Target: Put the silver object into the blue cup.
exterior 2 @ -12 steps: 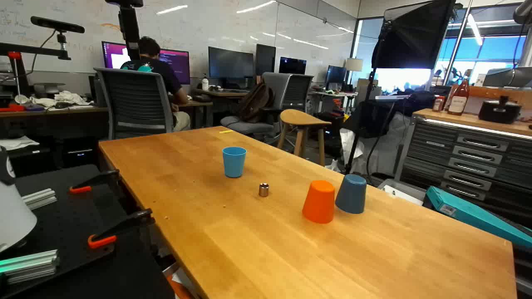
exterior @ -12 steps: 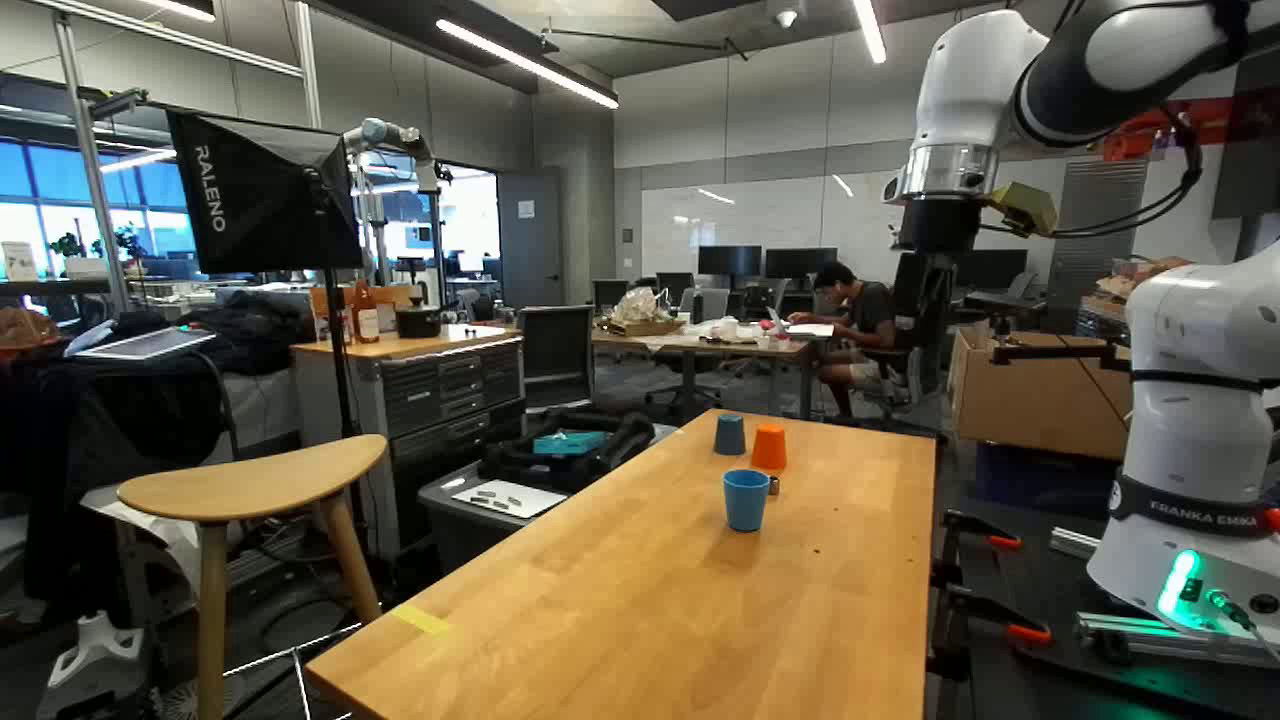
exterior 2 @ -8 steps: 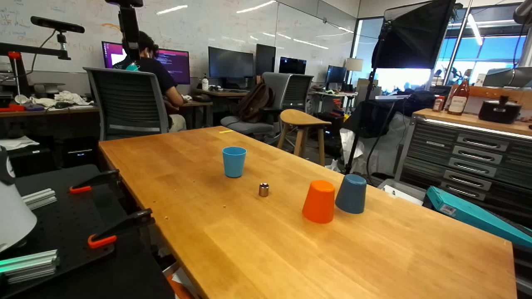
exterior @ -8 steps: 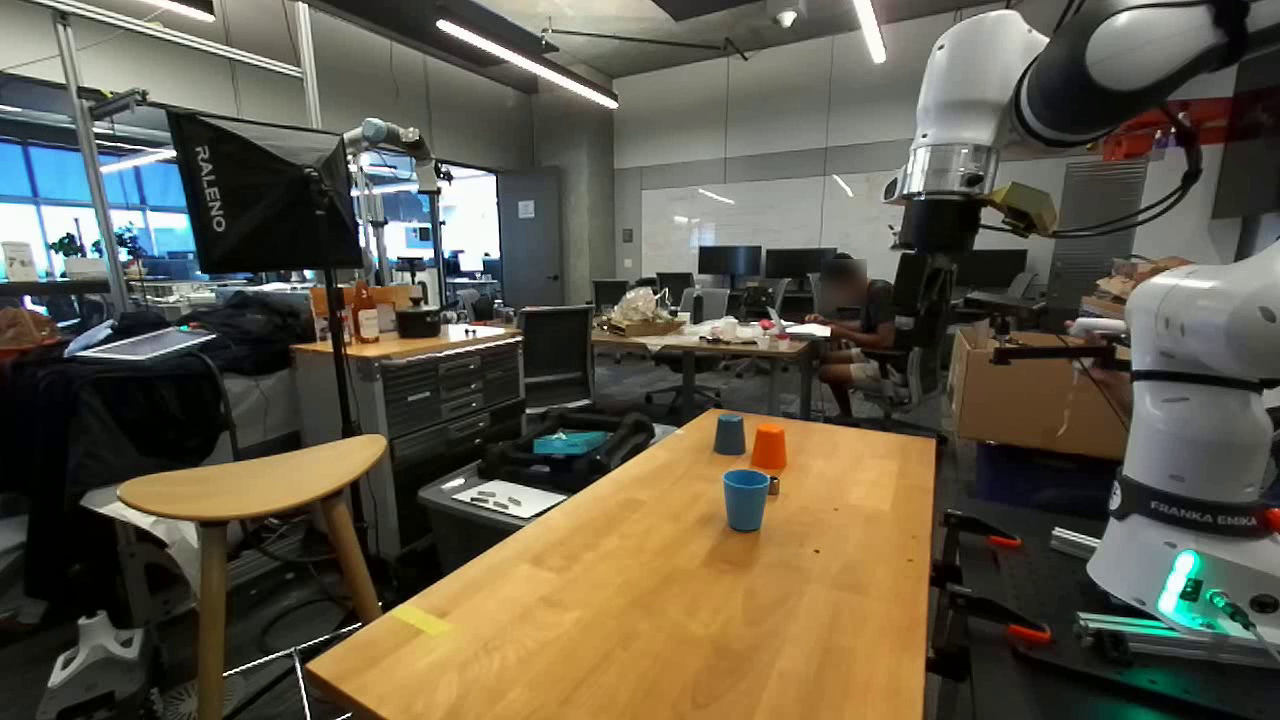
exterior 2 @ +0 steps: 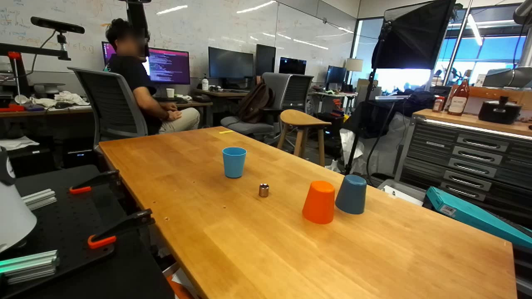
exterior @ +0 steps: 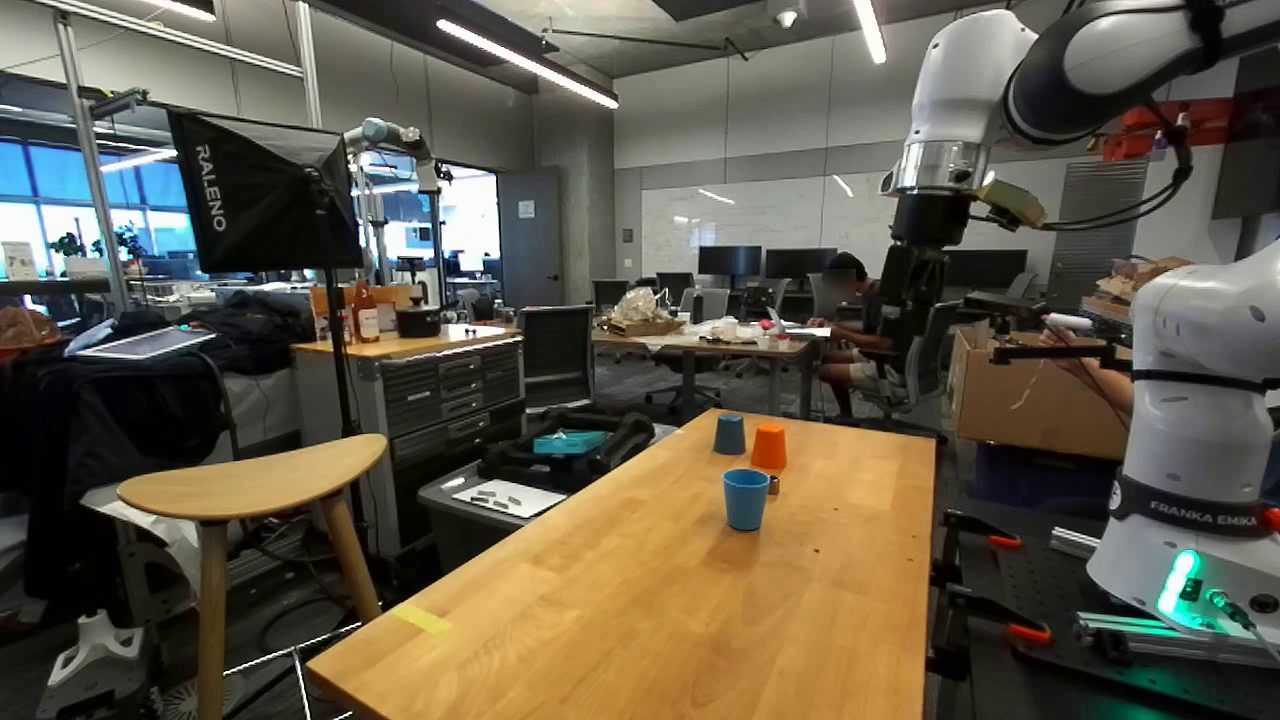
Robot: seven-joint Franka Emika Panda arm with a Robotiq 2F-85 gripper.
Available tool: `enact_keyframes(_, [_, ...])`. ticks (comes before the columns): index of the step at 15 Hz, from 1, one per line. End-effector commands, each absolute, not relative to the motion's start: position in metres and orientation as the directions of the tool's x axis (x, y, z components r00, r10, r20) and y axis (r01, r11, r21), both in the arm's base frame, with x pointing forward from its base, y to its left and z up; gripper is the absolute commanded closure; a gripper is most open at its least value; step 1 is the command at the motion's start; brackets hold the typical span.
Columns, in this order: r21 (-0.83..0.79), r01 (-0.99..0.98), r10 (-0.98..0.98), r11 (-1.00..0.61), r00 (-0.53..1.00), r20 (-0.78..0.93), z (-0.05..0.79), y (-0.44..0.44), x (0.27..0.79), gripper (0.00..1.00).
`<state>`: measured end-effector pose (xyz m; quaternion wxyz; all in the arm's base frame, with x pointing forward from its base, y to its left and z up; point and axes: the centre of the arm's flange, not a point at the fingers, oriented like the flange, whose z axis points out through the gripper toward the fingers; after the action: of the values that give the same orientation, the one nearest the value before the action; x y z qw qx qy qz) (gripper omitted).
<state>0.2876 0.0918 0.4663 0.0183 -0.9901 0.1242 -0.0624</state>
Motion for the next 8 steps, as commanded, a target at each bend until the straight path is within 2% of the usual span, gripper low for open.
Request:
enact_keyframes(1, [-0.083, -0.386, -0.395, -0.919, 0.897, 0.2, 0.504, 0.006, 0.318, 0.0])
enact_keyframes(4, [-0.119, -0.516, -0.528, -0.848, 0.809, 0.258, 0.509, -0.078, 0.343, 0.0])
enact_keyframes(6, [-0.135, -0.603, -0.617, -0.786, 0.753, 0.229, 0.493, -0.123, 0.364, 0.0])
enact_keyframes(7, [-0.138, -0.553, -0.569, -0.822, 0.781, 0.259, 0.502, -0.09, 0.321, 0.0])
enact_keyframes(8, [-0.137, -0.57, -0.585, -0.81, 0.774, 0.243, 0.495, -0.102, 0.324, 0.0])
